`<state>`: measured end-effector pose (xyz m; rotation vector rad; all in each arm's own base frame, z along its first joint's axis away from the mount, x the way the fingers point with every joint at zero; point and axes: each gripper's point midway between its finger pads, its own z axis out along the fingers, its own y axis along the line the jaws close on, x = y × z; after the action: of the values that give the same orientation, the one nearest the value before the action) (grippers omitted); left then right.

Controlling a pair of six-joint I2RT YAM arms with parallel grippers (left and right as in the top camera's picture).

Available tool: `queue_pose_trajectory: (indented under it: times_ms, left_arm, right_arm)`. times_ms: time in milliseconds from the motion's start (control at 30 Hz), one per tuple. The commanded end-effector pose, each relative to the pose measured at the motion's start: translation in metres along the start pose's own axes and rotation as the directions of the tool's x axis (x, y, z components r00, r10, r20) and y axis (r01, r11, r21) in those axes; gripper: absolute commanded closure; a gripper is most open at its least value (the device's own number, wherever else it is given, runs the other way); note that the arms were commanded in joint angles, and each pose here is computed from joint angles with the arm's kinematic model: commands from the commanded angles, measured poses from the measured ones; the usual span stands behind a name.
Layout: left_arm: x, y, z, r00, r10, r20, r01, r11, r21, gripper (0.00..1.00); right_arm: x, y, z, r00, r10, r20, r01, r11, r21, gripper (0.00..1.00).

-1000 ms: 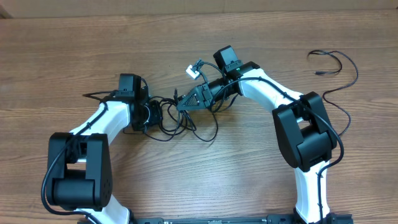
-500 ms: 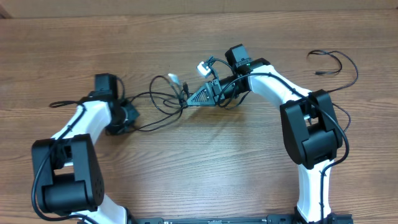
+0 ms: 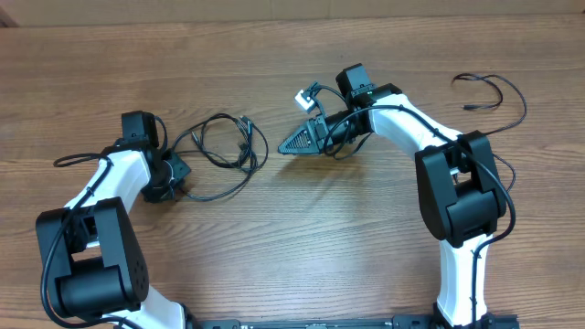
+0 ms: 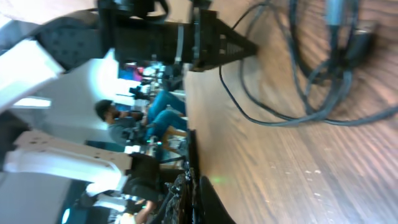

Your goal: Untangle cables

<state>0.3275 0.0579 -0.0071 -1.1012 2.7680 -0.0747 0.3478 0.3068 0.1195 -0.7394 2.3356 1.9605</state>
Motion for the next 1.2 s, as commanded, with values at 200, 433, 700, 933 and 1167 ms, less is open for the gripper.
queue_pose_trajectory:
  times_ms: [200, 433, 700, 933, 1167]
  left_arm:
    - [0.034, 0.016, 0.022, 0.971, 0.155, -0.182, -0.16, 0.987, -0.011, 0.95]
    - [0.009, -0.036, -0.036, 0.948, 0.253, -0.194, -0.22, 0.96, 0.176, 0.83]
    - [0.021, -0.063, -0.059, 0.886, 0.419, -0.197, -0.366, 0.894, 0.257, 0.56]
    - [0.029, -0.081, -0.056, 0.834, 0.532, -0.147, -0.489, 0.836, 0.249, 0.52]
    - [0.047, -0.099, -0.054, 0.764, 0.634, -0.121, -0.605, 0.769, 0.207, 0.56]
  right_arm:
    - [-0.002, -0.017, 0.002, 1.0, -0.01, -0.017, 0.013, 0.982, 0.189, 0.8]
    - [0.0, -0.042, 0.006, 0.998, 0.065, -0.012, -0.056, 0.934, 0.352, 0.66]
    - [0.001, -0.068, 0.009, 0.981, 0.185, 0.064, -0.191, 0.83, 0.523, 0.62]
    - [0.001, -0.093, -0.002, 0.967, 0.209, 0.143, -0.25, 0.699, 0.67, 0.6]
    - [0.004, -0.101, -0.007, 0.969, 0.198, 0.148, -0.242, 0.642, 0.728, 0.55]
